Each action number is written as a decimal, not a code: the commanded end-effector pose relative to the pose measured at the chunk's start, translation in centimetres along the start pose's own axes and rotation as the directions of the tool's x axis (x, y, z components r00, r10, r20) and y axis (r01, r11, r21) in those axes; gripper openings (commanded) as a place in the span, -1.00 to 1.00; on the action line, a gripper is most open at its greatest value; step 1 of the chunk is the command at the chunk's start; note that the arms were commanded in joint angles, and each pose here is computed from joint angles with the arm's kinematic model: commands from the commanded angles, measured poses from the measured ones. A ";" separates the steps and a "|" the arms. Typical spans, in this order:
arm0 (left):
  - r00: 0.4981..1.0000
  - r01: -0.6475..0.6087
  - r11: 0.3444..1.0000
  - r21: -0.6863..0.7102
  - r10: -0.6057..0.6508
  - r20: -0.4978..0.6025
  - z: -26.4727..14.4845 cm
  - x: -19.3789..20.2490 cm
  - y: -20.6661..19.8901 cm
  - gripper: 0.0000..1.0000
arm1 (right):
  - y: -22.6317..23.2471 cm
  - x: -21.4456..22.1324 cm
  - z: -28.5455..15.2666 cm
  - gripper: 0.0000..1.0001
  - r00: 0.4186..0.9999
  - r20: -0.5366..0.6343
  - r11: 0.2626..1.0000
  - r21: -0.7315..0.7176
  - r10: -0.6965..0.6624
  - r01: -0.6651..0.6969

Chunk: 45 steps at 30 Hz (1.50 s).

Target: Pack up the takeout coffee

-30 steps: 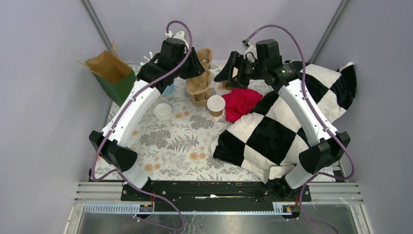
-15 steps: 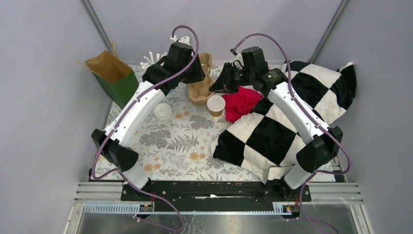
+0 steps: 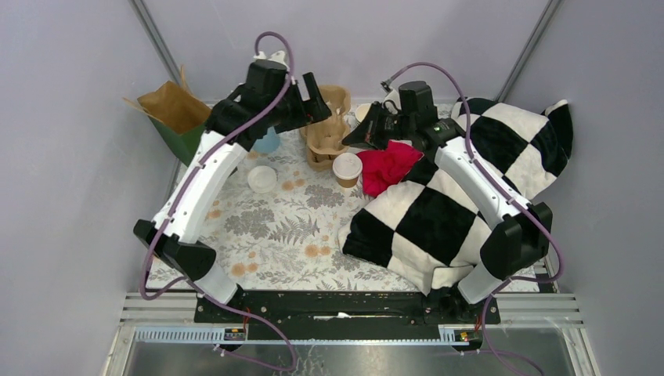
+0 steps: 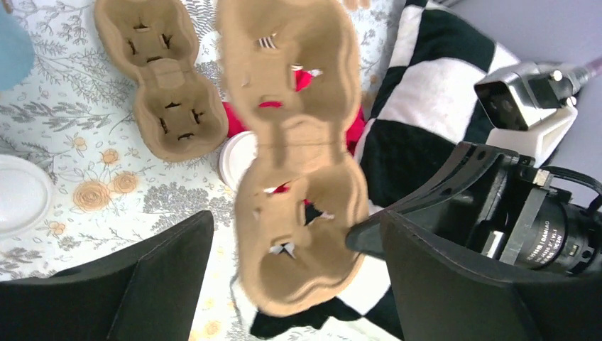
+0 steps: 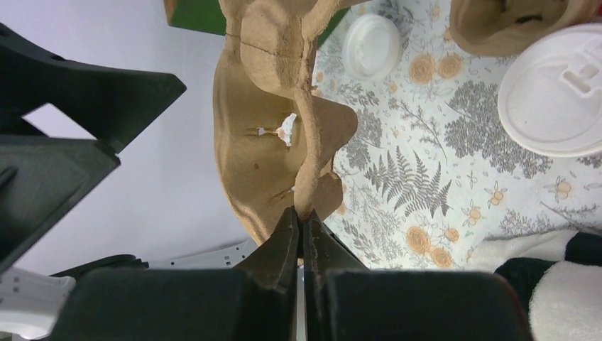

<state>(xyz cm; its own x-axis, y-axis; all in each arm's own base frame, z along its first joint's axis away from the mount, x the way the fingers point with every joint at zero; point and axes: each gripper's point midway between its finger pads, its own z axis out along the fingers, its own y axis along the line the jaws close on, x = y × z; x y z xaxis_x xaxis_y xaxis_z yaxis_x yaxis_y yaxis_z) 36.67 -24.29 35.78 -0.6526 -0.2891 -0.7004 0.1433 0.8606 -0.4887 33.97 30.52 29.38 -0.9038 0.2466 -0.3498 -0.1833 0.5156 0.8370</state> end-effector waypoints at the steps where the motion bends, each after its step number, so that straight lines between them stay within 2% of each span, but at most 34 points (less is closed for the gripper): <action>1: 0.989 0.147 0.987 0.064 -0.146 -0.025 -3.7 -0.5 0.7 0.80 | 4.8 -1.4 -3.2 -1.00 0.991 0.086 0.983 -0.149 -0.098 0.110; 3: 0.979 0.182 0.980 0.086 -0.173 -0.103 -3.2 1.1 1.0 0.72 | 5.3 -1.5 -3.6 -1.00 0.989 0.094 0.977 -0.170 -0.114 0.129; 5: 0.971 0.198 0.976 0.092 -0.183 -0.155 -2.7 2.2 1.1 0.17 | 5.7 -1.5 -3.7 -1.00 0.988 0.095 0.973 -0.186 -0.123 0.139; 7: 0.969 0.201 0.973 0.112 -0.181 -0.166 -2.4 2.4 0.8 -0.14 | 5.9 -1.6 -3.6 -1.00 0.987 0.092 0.971 -0.190 -0.128 0.143; 10: 0.973 0.197 0.971 0.139 -0.175 -0.152 -2.3 2.0 0.4 -0.31 | 5.8 -1.7 -3.4 -1.00 0.988 0.080 0.972 -0.186 -0.134 0.147; 15: 0.969 0.201 0.967 0.159 -0.172 -0.177 -1.8 2.4 0.1 -0.37 | 5.6 -1.8 -3.4 -1.00 0.985 0.081 0.972 -0.170 -0.149 0.161; 16: 0.968 0.202 0.966 0.161 -0.171 -0.184 -1.6 2.5 0.1 -0.47 | 5.5 -1.8 -3.3 -1.00 0.986 0.077 0.972 -0.169 -0.150 0.161; 18: 0.969 0.190 0.968 0.164 -0.159 -0.188 -1.4 2.5 0.1 -0.80 | 5.4 -1.7 -3.2 -1.00 0.985 0.065 0.972 -0.166 -0.158 0.166; 19: 0.970 0.181 0.972 0.152 -0.151 -0.189 -1.2 2.5 0.3 -0.94 | 5.1 -1.7 -3.2 -0.88 0.984 0.058 0.973 -0.144 -0.171 0.178; 20: 0.972 0.165 0.977 0.135 -0.138 -0.189 -1.0 2.5 0.7 -1.00 | 4.4 -1.9 -3.2 -0.62 0.980 0.058 0.976 -0.094 -0.191 0.196; 21: 0.974 0.147 0.981 0.125 -0.122 -0.189 -1.0 2.4 0.8 -1.00 | 3.4 -2.1 -3.4 -0.23 0.973 0.055 0.974 -0.028 -0.222 0.224; 22: 0.976 0.127 0.985 0.115 -0.104 -0.190 -0.9 2.3 1.1 -1.00 | 2.4 -2.4 -3.7 0.07 0.965 0.052 0.966 0.044 -0.259 0.257; 23: 0.978 0.105 0.989 0.109 -0.083 -0.190 -0.8 2.4 1.3 -1.00 | 0.4 -2.7 -4.3 0.26 0.948 0.039 0.939 0.159 -0.315 0.306; 25: 0.980 0.062 0.994 0.095 -0.042 -0.196 -0.8 2.6 1.8 -1.00 | -1.3 -3.6 -5.6 0.42 0.911 0.014 0.876 0.282 -0.412 0.392; 27: 0.979 0.017 0.996 0.088 0.001 -0.204 -0.9 3.0 2.3 -1.00 | -1.7 -4.3 -6.5 0.46 0.854 -0.011 0.805 0.327 -0.520 0.494; 29: 0.972 -0.026 0.995 0.097 0.048 -0.230 -0.9 3.8 2.4 -1.00 | -0.7 -4.2 -6.3 0.50 0.752 -0.023 0.717 0.284 -0.658 0.636; 32: 0.960 -0.098 0.991 0.088 0.117 -0.254 -1.1 5.0 2.5 -1.00 | 1.8 -2.7 -4.8 0.56 0.490 0.004 0.483 0.184 -0.872 0.856; 34: 0.953 -0.132 0.987 0.087 0.151 -0.261 -1.4 5.5 2.3 -1.00 | 2.5 -0.4 -3.5 0.67 0.336 0.047 0.338 0.080 -0.941 0.938; 36: 0.951 -0.148 0.985 0.094 0.168 -0.261 -1.7 5.8 2.0 -1.00 | 3.0 0.8 -2.9 0.68 0.218 0.089 0.220 0.015 -0.972 0.975; 42: 0.942 -0.187 0.977 0.103 0.208 -0.265 -2.5 6.8 1.5 -1.00 | 3.3 0.4 -1.8 0.55 0.120 0.158 0.127 0.034 -0.980 0.991; 45: 0.938 -0.198 0.974 0.112 0.221 -0.268 -2.9 7.2 1.5 -1.00 | 3.2 0.5 -1.3 0.48 0.100 0.181 0.106 0.025 -0.978 0.994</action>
<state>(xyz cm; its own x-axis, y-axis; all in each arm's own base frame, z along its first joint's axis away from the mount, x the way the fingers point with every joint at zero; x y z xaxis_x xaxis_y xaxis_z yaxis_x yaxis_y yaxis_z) 30.70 -24.50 29.08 -0.8347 0.0223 -0.5503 0.2991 0.8573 -0.4189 31.92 30.34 28.61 -0.0585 -0.4073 -0.9114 -0.9202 0.3761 -0.1090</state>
